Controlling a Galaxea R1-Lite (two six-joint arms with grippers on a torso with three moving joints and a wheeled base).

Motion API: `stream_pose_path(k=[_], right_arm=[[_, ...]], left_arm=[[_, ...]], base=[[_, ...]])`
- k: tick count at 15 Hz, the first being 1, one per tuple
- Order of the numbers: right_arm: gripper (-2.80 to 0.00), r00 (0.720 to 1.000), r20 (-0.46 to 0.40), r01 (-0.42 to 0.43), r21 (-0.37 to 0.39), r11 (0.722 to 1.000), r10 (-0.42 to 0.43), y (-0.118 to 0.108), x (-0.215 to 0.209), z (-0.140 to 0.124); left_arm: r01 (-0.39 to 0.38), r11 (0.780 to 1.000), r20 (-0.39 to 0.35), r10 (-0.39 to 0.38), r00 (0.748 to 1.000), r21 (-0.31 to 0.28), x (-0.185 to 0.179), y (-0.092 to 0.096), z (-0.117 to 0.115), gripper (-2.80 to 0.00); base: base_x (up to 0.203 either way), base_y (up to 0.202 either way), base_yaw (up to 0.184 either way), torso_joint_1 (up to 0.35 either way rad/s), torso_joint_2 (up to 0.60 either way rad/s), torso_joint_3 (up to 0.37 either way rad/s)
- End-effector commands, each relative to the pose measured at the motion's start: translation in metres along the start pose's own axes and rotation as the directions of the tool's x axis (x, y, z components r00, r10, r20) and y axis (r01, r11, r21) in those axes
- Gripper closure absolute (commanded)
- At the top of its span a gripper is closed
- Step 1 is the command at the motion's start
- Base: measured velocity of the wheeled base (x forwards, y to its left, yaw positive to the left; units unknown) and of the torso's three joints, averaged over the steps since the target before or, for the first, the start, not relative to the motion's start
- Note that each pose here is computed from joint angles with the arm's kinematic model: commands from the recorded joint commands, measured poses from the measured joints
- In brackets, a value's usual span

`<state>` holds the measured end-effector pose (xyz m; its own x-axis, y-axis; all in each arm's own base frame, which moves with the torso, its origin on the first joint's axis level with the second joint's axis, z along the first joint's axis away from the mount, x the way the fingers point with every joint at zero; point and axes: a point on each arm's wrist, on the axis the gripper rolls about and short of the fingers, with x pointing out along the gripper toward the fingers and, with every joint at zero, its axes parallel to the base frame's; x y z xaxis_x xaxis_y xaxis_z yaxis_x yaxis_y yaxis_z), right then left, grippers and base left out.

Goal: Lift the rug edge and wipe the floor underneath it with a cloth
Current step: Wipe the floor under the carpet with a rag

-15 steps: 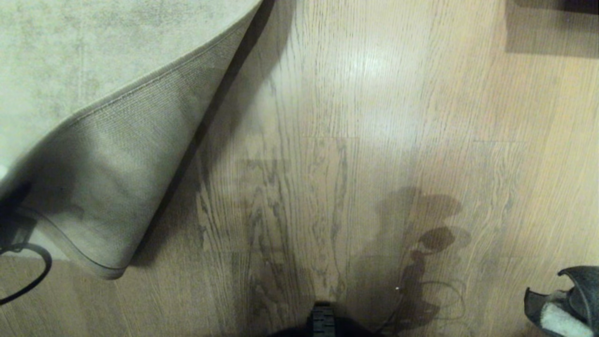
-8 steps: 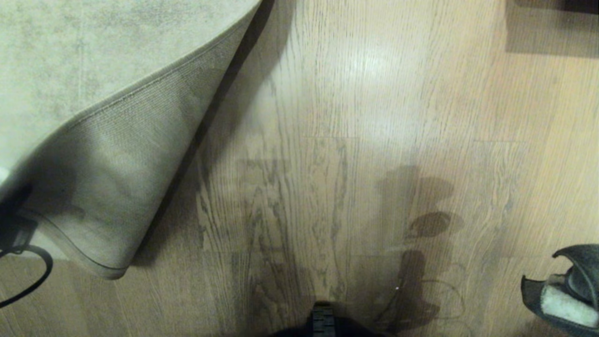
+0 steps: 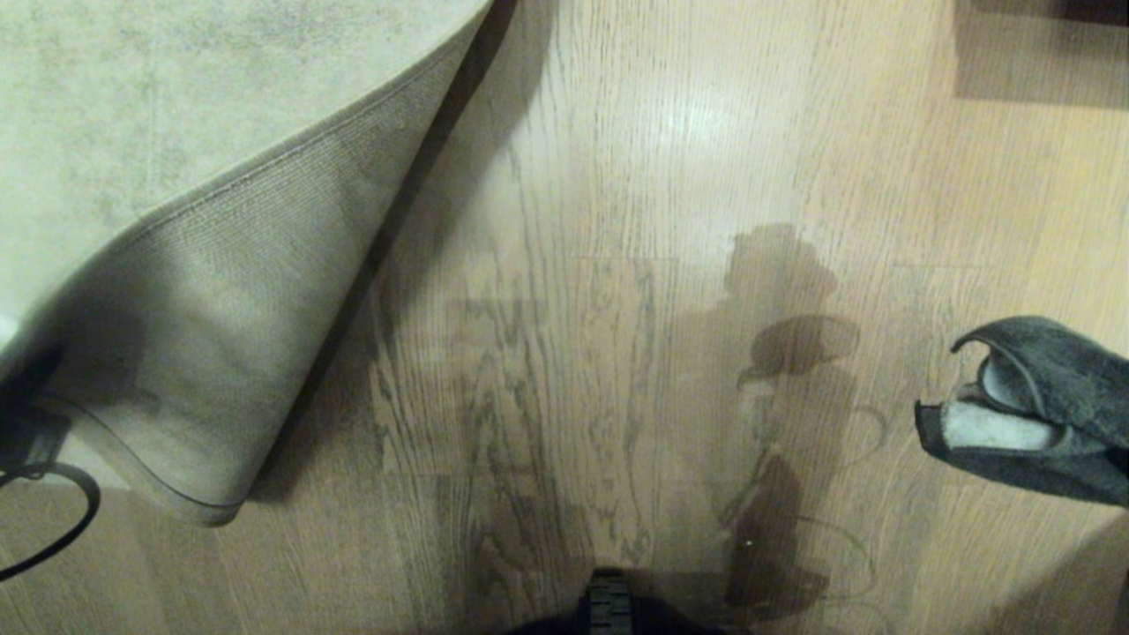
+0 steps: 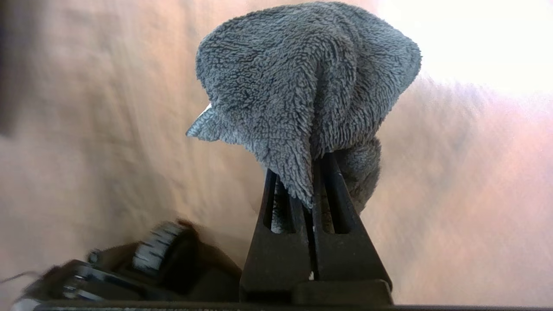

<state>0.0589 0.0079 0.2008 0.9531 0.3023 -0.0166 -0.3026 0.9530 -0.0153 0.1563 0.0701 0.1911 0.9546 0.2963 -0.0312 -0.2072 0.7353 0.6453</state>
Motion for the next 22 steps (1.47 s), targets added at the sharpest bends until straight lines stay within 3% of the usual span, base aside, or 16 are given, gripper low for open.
stream_pose_path(k=[1, 6, 9, 16, 22], right_arm=[[0.0, 0.991, -0.083, -0.105, -0.005, 0.994, 0.104, -0.001, 0.034, 0.006], [0.0, 0.943, -0.11, -0.32, -0.049, 0.946, 0.314, 0.023, 0.077, 0.012], [0.0, 0.913, -0.114, -0.401, -0.066, 0.914, 0.393, 0.056, 0.113, 0.016], [0.0, 0.87, -0.076, -0.494, -0.099, 0.864, 0.488, 0.178, 0.186, 0.01], [0.0, 0.831, -0.018, -0.555, -0.093, 0.827, 0.556, 0.283, 0.199, -0.009]], left_arm=[[0.0, 1.0, 0.005, 0.0, 1.0, 0.006, 0.0, 0.0, 0.001, 0.0], [0.005, 1.0, -0.003, -0.005, 1.0, 0.003, 0.0, -0.002, -0.001, 0.0], [0.005, 1.0, -0.003, -0.005, 1.0, 0.005, 0.0, -0.002, -0.001, 0.0], [0.005, 1.0, -0.003, -0.005, 1.0, 0.003, 0.0, -0.002, -0.001, 0.0], [0.01, 1.0, -0.009, -0.011, 1.0, -0.002, -0.001, -0.003, -0.003, 0.0]], base=[[0.0, 0.0, 0.0, 0.0, 0.0, 0.0], [0.0, 0.0, 0.0, 0.0, 0.0, 0.0], [0.0, 0.0, 0.0, 0.0, 0.0, 0.0], [0.0, 0.0, 0.0, 0.0, 0.0, 0.0], [0.0, 0.0, 0.0, 0.0, 0.0, 0.0]])
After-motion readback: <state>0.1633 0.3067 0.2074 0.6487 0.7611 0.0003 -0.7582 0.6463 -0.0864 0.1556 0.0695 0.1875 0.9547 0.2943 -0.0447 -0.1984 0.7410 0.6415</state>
